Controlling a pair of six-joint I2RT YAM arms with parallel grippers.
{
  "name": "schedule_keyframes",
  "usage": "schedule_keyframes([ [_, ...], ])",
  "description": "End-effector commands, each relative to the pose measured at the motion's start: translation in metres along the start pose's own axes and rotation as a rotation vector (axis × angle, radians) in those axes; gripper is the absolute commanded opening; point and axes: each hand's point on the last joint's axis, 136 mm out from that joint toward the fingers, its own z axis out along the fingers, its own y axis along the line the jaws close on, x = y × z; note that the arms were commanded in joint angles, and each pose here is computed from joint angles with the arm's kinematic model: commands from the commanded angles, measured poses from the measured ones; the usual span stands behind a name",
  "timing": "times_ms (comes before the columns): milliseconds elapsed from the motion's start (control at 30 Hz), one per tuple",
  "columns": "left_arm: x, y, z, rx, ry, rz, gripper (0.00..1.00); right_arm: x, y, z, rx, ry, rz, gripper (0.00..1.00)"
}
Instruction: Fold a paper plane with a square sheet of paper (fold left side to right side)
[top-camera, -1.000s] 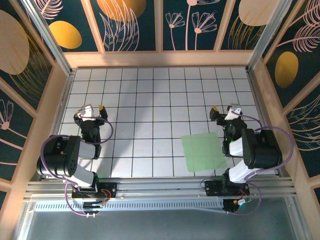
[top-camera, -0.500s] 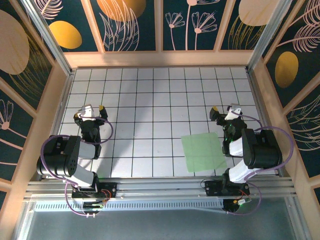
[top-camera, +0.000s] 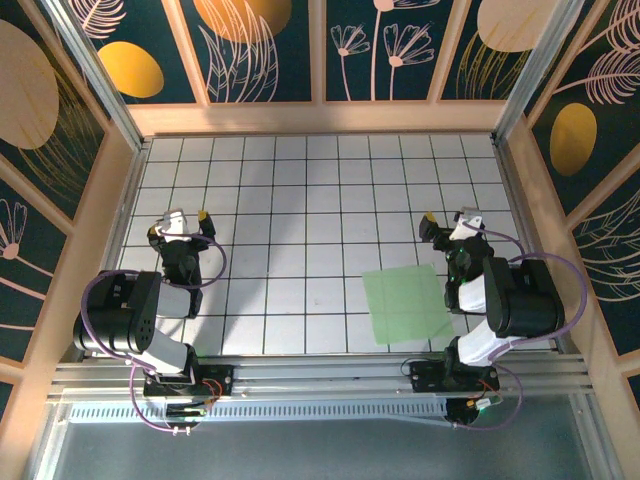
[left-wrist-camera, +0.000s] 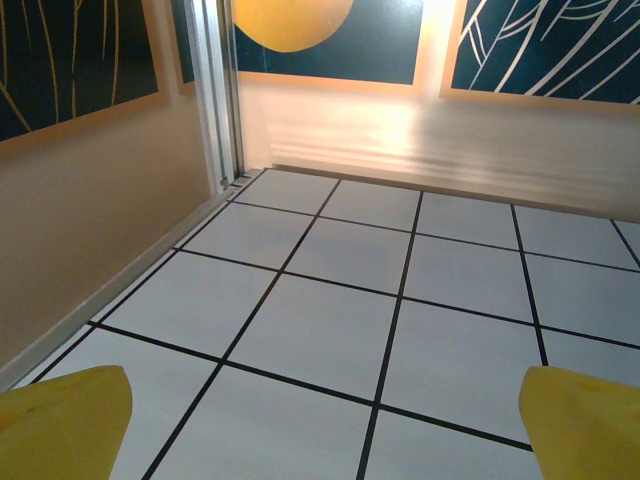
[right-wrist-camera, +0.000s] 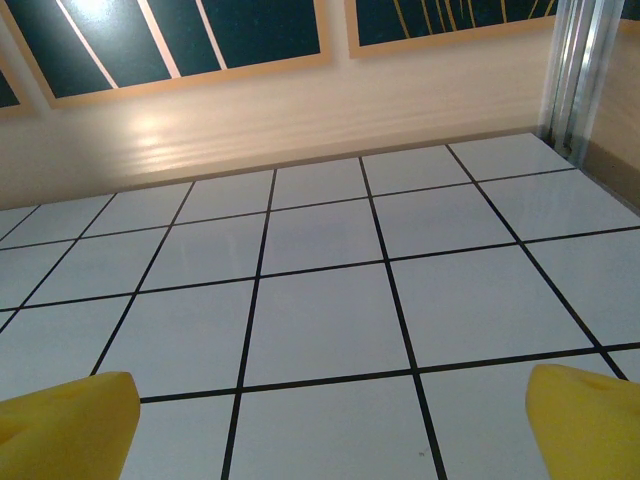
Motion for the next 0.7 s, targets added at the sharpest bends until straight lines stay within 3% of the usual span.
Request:
schedule_keyframes([
  [0,-0.006,-0.001,0.001,0.006,-0.018,-0.024,0.99,-0.006,0.001,0.002,-0.005,-0.020,0.004,0.99],
  [167,-0.010,-0.005,0.004,0.023,-0.011,-0.015,0.99,-0.018,-0.001,0.002,0.013,-0.032,0.012,0.99],
  [367,-0.047,-0.021,0.018,0.064,0.048,0.016,0.99,-0.053,0.002,0.000,0.017,-0.023,0.028,0.99],
  [467,-0.076,-0.028,0.013,0.099,0.041,-0.072,0.99,-0.075,0.009,-0.002,-0.004,0.018,0.072,0.99],
  [667,-0.088,-0.061,-0.001,0.256,0.249,-0.271,0.99,-0.089,0.028,-0.009,-0.056,0.240,0.219,0.99],
])
